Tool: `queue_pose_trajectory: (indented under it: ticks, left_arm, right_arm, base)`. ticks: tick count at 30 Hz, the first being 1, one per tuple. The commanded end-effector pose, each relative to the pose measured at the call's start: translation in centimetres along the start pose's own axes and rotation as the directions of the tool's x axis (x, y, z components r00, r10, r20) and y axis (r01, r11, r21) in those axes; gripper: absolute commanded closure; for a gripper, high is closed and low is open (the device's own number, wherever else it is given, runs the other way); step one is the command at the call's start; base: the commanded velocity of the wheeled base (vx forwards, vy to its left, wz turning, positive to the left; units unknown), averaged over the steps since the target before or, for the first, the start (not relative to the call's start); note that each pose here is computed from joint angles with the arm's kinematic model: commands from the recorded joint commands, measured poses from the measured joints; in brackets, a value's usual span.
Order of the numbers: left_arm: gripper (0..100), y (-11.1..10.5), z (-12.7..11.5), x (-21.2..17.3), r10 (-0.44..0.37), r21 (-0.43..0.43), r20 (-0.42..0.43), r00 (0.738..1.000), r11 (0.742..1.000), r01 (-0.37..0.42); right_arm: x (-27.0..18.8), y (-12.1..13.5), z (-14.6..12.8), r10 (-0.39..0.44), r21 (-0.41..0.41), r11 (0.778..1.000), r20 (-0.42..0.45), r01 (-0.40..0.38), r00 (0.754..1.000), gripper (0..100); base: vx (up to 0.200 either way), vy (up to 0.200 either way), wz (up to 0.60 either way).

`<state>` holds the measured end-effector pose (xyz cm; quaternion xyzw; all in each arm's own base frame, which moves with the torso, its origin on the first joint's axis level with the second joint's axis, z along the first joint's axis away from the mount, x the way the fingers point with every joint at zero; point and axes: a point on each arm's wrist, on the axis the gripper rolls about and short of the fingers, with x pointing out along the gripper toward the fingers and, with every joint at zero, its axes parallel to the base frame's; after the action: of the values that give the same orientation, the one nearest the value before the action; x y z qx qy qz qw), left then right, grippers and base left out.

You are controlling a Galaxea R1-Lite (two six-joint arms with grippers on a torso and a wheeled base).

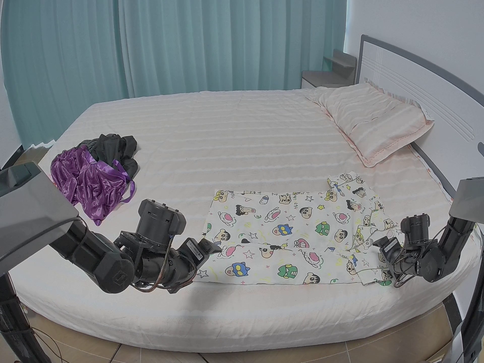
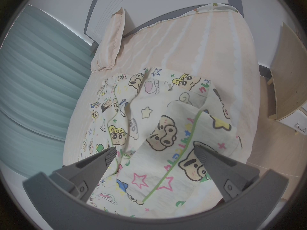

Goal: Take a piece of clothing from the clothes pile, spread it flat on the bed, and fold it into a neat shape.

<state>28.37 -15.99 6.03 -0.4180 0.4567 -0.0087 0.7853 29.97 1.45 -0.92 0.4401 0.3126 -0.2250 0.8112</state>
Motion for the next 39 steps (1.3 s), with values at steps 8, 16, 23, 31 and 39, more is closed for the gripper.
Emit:
queue_pose_trajectory:
  ticks: [8,16,23,31,39]
  left_arm:
    - [0,-0.4,0.5,-0.2,-0.034,-0.045,0.023,0.999,0.998,0.035]
    - [0,-0.5,0.5,-0.1,-0.075,-0.059,0.039,0.996,0.995,0.077]
    - [0,-0.4,0.4,0.0,-0.068,-0.052,0.040,0.997,0.996,0.070]
    - [0,-0.3,0.2,0.0,-0.063,-0.052,0.028,0.998,0.997,0.064]
    - [0,-0.3,-0.7,-0.2,-0.058,-0.036,0.009,0.998,0.998,0.058]
  right_arm:
    - [-4.7,1.7,1.8,0.130,0.031,0.991,0.061,-0.132,0.990,0]
    - [-4.7,1.1,2.1,0.110,0.039,0.993,0.069,-0.113,0.992,0]
    - [-4.9,0.2,2.4,0.078,0.010,0.997,0.075,-0.079,0.994,0]
    - [-5.6,-2.4,3.5,0.107,-0.092,0.991,0.078,-0.100,0.991,0]
    - [-6.4,-4.0,2.7,0.113,-0.243,0.963,-0.027,-0.116,0.993,0]
  base:
    - [0.000,0.000,0.00]
    - [0.175,0.000,0.00]
    - [0.143,0.000,0.00]
    - [0.000,-0.025,0.00]
    - [0.000,-0.200,0.00]
